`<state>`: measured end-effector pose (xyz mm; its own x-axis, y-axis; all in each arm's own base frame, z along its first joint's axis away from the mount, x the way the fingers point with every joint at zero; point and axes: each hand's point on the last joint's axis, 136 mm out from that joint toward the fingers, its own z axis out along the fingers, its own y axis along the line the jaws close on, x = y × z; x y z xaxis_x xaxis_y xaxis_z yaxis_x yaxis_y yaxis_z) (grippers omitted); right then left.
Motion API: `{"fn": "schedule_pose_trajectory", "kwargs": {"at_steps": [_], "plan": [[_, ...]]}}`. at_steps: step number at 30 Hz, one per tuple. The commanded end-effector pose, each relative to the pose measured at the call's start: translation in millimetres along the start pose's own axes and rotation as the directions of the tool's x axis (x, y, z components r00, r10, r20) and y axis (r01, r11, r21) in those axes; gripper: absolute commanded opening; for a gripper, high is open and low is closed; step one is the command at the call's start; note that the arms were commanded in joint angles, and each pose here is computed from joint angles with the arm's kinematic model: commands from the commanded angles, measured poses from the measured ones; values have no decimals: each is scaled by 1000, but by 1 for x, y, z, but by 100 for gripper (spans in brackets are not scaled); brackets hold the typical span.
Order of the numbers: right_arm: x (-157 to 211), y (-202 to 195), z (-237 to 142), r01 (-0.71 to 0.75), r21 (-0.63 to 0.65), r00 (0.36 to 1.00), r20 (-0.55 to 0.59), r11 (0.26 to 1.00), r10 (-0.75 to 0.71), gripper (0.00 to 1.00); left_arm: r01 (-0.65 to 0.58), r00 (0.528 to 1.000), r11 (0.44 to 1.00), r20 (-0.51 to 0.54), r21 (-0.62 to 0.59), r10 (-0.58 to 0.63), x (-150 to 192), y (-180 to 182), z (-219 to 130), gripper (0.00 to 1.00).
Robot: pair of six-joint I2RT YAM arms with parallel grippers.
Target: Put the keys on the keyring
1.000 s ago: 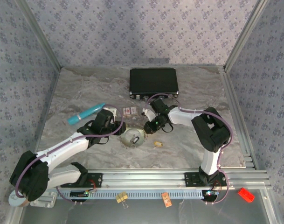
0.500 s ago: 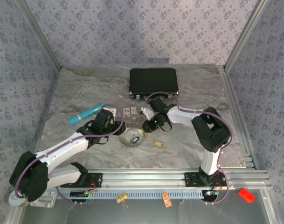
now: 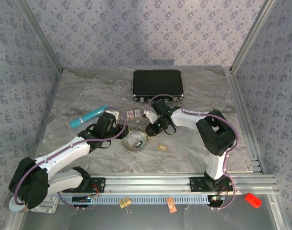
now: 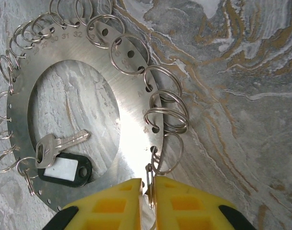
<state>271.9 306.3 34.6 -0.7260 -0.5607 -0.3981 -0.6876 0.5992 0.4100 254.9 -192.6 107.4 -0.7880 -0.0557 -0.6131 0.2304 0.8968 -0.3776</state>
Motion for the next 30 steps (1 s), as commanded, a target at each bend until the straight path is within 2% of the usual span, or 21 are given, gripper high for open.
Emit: {"fn": "schedule_pose_trajectory", "kwargs": {"at_steps": [1, 10, 15, 19, 30], "plan": [[0, 6, 3, 20, -18, 999, -28, 1000, -20, 16, 1, 1000, 1000, 30, 3, -1, -10, -3, -6, 45], [4, 4, 2, 23, 4, 999, -43, 1000, -23, 12, 0, 1000, 1000, 31, 2, 0, -10, -3, -7, 45], [7, 6, -6, 15, 18, 999, -28, 1000, -14, 20, 0, 999, 1000, 33, 0, 0, -10, -3, -7, 45], [9, 7, -6, -4, 18, 1000, -5, 1000, 4, 20, 1, 999, 1000, 32, -1, -1, -9, -2, -7, 45], [7, 10, 5, -23, 14, 1000, 20, 1000, 23, 16, 2, 999, 1000, 34, 0, -2, -10, -2, -7, 45]]}}
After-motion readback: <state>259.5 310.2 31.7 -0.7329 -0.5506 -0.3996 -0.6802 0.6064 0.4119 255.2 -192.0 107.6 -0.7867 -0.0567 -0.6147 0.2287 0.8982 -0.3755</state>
